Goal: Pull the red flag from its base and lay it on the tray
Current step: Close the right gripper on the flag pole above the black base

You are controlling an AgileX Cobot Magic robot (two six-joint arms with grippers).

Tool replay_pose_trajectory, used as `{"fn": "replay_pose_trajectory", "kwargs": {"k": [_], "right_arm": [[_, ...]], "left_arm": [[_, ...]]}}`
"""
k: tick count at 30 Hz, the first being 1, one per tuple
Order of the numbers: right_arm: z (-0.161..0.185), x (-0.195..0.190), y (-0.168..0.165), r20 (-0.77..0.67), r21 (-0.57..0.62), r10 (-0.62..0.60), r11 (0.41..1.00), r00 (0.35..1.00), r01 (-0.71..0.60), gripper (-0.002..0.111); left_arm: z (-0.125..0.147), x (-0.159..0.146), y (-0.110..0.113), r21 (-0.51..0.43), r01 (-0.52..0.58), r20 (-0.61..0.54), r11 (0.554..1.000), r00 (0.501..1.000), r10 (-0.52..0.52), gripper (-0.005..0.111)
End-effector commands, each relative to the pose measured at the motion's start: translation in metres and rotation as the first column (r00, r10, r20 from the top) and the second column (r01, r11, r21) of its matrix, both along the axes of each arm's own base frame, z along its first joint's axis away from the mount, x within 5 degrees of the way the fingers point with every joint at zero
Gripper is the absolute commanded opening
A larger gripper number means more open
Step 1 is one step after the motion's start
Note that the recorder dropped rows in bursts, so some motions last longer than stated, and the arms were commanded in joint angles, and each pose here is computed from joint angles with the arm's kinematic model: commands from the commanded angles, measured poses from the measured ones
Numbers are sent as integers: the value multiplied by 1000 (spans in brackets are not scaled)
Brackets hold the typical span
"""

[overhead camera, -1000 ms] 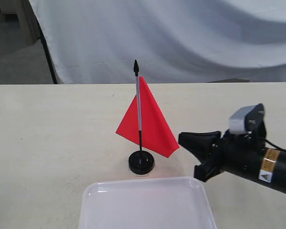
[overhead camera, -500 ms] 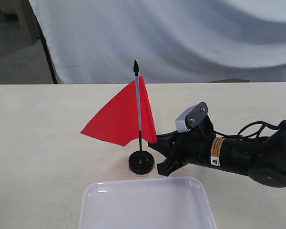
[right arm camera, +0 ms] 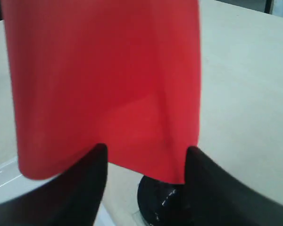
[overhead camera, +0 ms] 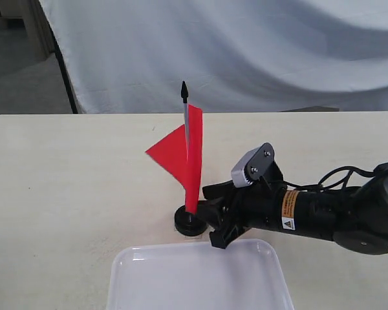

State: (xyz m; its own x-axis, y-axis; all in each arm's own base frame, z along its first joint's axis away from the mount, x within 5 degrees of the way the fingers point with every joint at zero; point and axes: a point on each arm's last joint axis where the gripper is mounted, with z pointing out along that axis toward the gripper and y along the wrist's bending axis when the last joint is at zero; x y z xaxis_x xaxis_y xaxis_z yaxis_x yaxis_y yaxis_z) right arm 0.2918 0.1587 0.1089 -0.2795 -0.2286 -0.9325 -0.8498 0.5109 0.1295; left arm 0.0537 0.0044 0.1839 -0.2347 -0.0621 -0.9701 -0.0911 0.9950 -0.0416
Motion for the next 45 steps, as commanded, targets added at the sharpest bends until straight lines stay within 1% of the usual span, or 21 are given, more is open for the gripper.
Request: {"fn": "replay_pose_trajectory", "kwargs": {"k": [1,4,11,15,17,20,24,32,34,39,45], "right_arm": [[1,-1,1,15,-4,27,1000,1000,-27,61],[3,-1,2,23,16,33,999,999,-34,61],[8,6,2,52,47,-15,999,999,12,61],[11,11,17,71,49,3,999,997,-6,61],[11,14,22,67,35,-18,999,998,15,61],[13,17,22,75,46,-42,998,996,39,60],[14,19,21,72,53,-58,997,996,54,55],[14,20,21,88,49,-66,997,994,62,55],[15,21,20,86,56,-84,995,993,79,57],[15,21,20,89,59,-92,994,992,87,68],[16,21,22,104,56,-97,994,990,91,69]], "left_arm": [[0,0,0,-6,-1,2,1000,1000,1,0],[0,0,0,-6,-1,2,1000,1000,1,0],[0,0,0,-6,-1,2,1000,1000,1,0],[0,0,0,-6,-1,2,1000,1000,1,0],[0,0,0,-6,-1,2,1000,1000,1,0],[0,0,0,-6,-1,2,1000,1000,1,0],[0,0,0,-4,-1,2,1000,1000,1,0],[0,0,0,-4,-1,2,1000,1000,1,0],[0,0,0,-4,-1,2,1000,1000,1,0],[0,0,0,-4,-1,2,1000,1000,1,0],[0,0,0,-4,-1,2,1000,1000,1,0]]}}
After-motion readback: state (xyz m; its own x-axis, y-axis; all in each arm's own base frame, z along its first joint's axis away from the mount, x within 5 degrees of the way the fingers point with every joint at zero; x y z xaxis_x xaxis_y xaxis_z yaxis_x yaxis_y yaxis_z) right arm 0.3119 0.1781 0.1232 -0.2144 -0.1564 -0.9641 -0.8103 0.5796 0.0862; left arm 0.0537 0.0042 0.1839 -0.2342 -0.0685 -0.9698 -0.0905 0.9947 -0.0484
